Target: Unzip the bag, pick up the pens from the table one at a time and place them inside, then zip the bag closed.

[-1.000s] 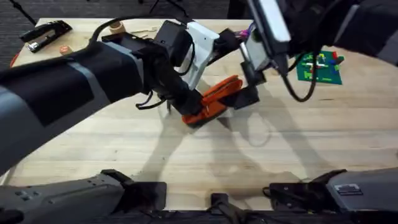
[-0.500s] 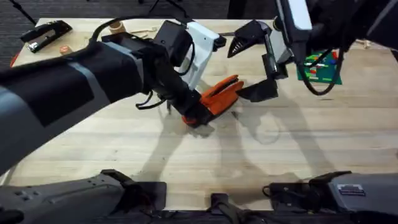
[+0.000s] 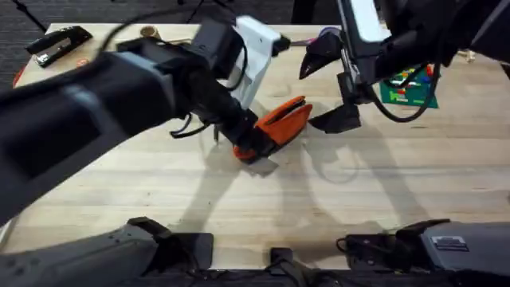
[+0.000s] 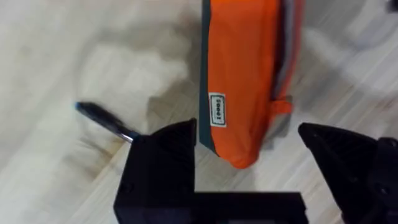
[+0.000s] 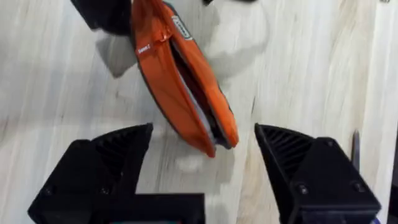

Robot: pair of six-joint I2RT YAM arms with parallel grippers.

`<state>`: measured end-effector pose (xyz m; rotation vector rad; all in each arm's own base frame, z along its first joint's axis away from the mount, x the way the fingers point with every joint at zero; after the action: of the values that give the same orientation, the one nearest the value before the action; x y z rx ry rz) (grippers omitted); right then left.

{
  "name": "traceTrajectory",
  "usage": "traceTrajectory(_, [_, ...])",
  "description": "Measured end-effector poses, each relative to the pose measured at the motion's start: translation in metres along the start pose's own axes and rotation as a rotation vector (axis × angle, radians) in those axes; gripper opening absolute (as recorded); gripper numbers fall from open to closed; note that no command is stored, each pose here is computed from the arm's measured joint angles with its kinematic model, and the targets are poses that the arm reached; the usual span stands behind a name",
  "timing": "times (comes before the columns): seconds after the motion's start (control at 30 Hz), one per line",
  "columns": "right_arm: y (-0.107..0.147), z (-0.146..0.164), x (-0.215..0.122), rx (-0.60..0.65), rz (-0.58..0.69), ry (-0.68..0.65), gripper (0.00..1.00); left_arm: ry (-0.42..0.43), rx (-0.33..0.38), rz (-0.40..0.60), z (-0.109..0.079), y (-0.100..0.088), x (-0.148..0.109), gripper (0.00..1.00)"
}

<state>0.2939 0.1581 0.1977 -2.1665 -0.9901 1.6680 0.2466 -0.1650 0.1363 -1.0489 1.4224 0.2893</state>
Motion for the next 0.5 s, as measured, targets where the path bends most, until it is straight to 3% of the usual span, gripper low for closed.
traceTrajectory(0.23, [-0.014,-0.007,-0.013,-0.022,0.098,-0.01,0.996,-0.067,0.07,-0.241,-0.013,-0.021,-0.067,0.994])
traceTrajectory(0.27, [-0.025,-0.013,-0.019,-0.06,0.132,0.0,0.995,-0.114,0.089,-0.324,-0.018,-0.018,-0.097,0.994])
traceTrajectory(0.5, [-0.037,-0.017,-0.02,-0.099,0.15,0.009,0.995,-0.166,0.081,-0.321,-0.019,0.0,-0.115,0.993])
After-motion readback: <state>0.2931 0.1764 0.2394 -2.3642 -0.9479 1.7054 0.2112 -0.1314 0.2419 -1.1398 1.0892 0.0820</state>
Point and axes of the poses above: each hand's point on the last joint's axis, 136 mm out from that joint toward the fingers, its own x axis out along the fingers, its own z axis along the line the jaws close on, y = z × x, the point moved 3 cm from there along -x, back along the fingers, and after that the axes turned 6 degrees about -x, right-handed, at the moved point
